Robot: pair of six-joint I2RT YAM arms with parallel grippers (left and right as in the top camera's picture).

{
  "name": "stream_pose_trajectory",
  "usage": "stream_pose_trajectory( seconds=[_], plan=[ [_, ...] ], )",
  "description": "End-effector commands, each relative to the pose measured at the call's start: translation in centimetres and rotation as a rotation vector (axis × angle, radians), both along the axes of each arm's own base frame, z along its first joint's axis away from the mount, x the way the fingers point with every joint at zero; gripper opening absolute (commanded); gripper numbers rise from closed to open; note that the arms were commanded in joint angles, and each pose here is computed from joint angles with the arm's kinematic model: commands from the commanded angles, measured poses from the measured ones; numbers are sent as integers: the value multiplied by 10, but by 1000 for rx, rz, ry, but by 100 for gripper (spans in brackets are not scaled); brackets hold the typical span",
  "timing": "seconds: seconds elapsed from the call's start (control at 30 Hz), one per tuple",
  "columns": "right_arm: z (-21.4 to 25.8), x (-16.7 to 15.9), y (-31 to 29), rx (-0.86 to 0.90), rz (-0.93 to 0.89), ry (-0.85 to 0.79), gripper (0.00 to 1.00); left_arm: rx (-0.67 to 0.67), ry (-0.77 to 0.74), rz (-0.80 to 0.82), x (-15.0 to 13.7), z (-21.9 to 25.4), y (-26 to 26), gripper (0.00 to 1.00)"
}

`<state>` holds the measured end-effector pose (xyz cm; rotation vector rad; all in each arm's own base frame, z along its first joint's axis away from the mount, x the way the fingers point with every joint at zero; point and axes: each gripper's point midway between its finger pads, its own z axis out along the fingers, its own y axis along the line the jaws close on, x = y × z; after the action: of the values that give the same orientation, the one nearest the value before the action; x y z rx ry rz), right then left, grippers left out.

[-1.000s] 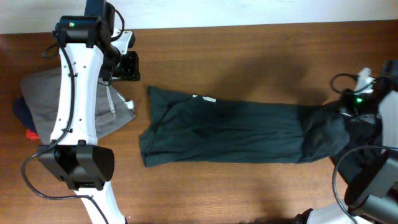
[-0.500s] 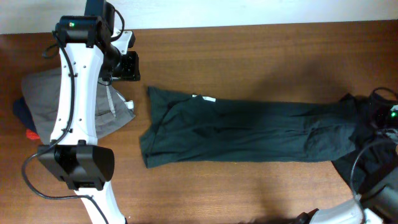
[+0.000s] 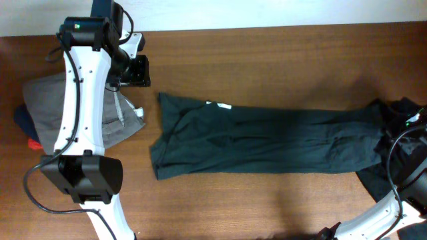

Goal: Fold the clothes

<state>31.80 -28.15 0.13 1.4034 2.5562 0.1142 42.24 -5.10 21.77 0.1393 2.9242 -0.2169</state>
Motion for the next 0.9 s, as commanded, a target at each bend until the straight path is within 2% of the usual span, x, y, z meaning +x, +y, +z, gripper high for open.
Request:
stream_pose_trajectory(
  seconds=[0.0,0.3,0.47,0.63,0.77,0.87],
  plan=[
    [-9,-43,-59,-210,-146,199,4,-31,-27,-5,-1,11,-6,47],
    [39,-42,-103,-272,-218,150,4,-39,-28,-6,0,11,-7,48],
    [88,-29,-117,-289,-225,96,4,-39,-28,-6,0,11,-7,48],
    [112,7,-82,-139,-51,-54,4,-38,-28,-6,0,11,-7,48],
    [95,24,-41,3,22,-92,4,-38,-29,-6,0,11,-7,48],
    [77,28,-19,34,67,-55,4,-39,-35,-7,1,11,-7,48]
  ],
)
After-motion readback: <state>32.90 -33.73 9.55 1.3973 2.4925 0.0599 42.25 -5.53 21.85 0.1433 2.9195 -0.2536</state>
